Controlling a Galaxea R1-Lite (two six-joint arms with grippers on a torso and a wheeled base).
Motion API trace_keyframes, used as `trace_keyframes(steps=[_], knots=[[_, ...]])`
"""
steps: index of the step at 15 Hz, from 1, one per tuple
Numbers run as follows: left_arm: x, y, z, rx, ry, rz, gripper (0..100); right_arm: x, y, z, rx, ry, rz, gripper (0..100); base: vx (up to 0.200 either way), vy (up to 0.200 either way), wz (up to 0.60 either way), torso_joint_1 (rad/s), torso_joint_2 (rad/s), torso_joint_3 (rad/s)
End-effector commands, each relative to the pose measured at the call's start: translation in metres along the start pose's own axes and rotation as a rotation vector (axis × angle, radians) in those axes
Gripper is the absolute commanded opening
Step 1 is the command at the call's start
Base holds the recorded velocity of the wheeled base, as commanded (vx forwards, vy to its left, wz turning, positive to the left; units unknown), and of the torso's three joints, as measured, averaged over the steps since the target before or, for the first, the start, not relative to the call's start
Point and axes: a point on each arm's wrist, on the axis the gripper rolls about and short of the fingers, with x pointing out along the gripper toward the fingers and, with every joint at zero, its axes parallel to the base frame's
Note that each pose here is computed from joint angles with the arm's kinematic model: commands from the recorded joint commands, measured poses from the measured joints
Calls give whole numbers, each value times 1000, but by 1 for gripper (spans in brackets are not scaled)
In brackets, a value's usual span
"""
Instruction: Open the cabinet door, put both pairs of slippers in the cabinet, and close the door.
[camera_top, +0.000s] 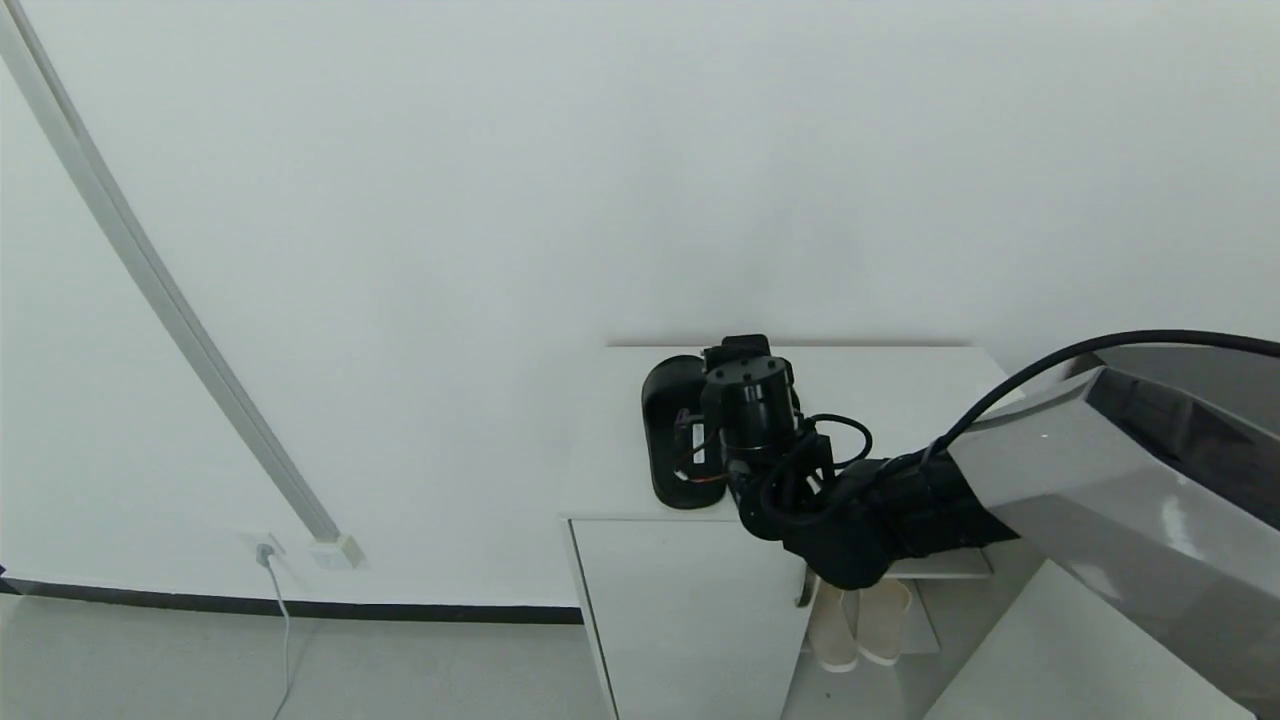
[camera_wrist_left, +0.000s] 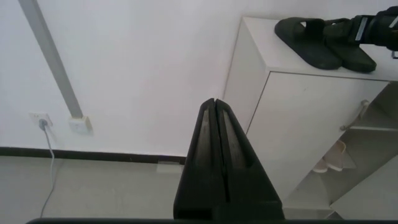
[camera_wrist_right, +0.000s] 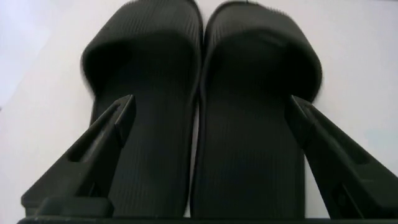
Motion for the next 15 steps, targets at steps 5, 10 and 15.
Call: trace_keyframes(steps=[5, 10, 15], knots=[[0, 0, 0, -4, 0, 3, 0, 40, 2, -19, -5, -4, -37, 100, 0, 0, 0, 0, 0, 0], [0, 0, 0, -4, 0, 3, 0, 65, 0, -17, -2, -45, -60, 100, 0, 0, 0, 0, 0, 0], [0, 0, 0, -4, 0, 3, 0, 75, 4, -17, -20, -67, -63, 0, 0, 0, 0, 0, 0, 0]])
